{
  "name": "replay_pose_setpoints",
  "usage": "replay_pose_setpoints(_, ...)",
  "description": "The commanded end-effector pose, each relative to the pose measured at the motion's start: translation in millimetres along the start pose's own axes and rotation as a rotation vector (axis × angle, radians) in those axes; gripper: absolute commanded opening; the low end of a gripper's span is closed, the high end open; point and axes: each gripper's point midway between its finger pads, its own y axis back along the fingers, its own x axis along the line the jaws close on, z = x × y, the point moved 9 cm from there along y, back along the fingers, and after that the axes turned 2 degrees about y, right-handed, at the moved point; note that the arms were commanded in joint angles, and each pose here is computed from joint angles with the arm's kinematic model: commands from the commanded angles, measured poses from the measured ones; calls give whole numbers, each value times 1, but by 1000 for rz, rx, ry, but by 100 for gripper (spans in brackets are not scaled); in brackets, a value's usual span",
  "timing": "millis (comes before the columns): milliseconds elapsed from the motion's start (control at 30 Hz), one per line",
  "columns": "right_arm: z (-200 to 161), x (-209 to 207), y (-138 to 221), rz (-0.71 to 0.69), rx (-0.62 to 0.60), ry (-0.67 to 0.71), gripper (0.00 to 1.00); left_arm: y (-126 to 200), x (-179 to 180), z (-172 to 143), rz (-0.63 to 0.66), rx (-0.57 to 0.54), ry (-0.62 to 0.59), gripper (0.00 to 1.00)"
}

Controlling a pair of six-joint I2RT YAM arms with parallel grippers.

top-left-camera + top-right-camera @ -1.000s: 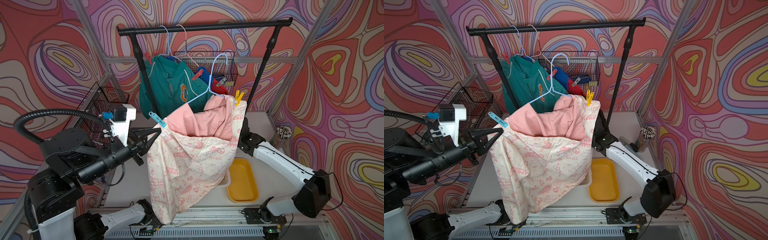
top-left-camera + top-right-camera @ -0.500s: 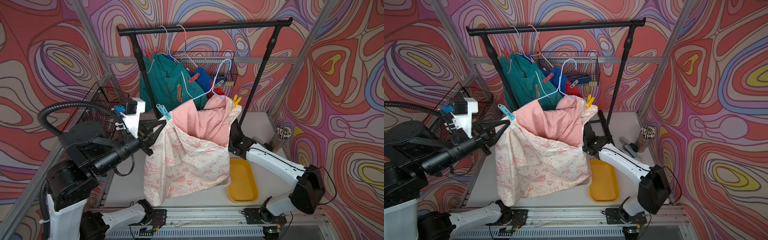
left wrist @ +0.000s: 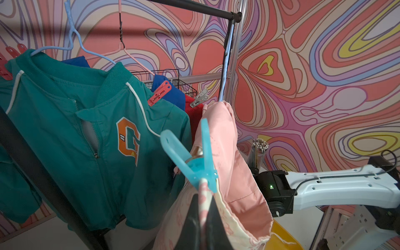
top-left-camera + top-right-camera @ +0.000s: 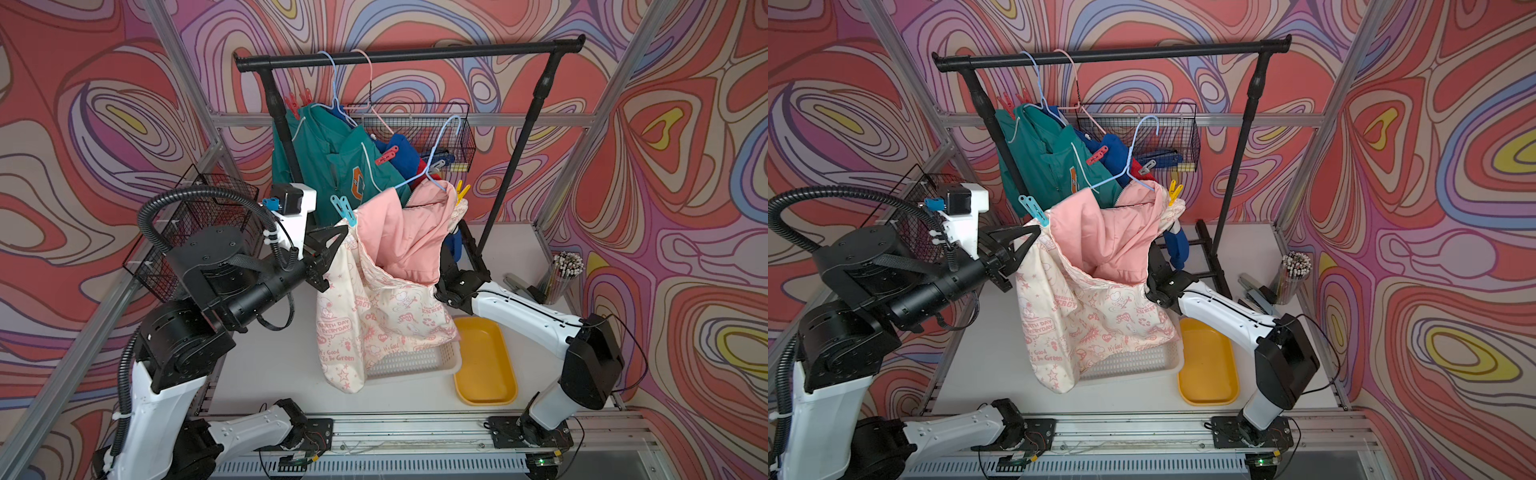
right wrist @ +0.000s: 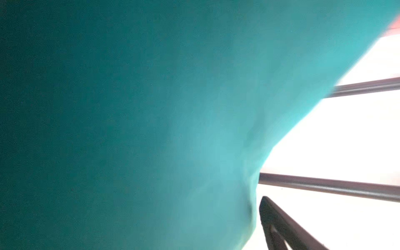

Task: Remove the clothespins securing jackets to the hanger
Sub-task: Adjust the hanger.

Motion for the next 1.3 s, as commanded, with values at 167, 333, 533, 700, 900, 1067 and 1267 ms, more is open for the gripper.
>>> replay_pose_setpoints(167, -20, -16, -8, -156, -37, 29, 98, -5, -5, -2, -105, -204, 42, 0)
replay_pose_setpoints(333, -27, -26, -12, -203, -33, 45, 98, -15, -4, -14, -146, -214, 67, 0)
replay_pose_setpoints(533, -33, -39, -14, -246, -34, 47, 98, -23, 9, -30, -161, -220, 119, 0)
replay_pose_setpoints(700, -37, -48, -16, -278, -32, 53, 98, -31, 38, -46, -207, -244, 233, 0)
replay_pose_setpoints(900, -42, -55, -19, -319, -26, 61, 98, -36, 64, -62, -277, -256, 321, 0)
replay_pose_setpoints(1067, -47, -62, -20, -367, -28, 74, 98, -31, 61, -78, -307, -235, 287, 0)
replay_pose_setpoints(1267, -50, -69, -17, -430, -27, 89, 98, -35, 66, -103, -346, -204, 329, 0)
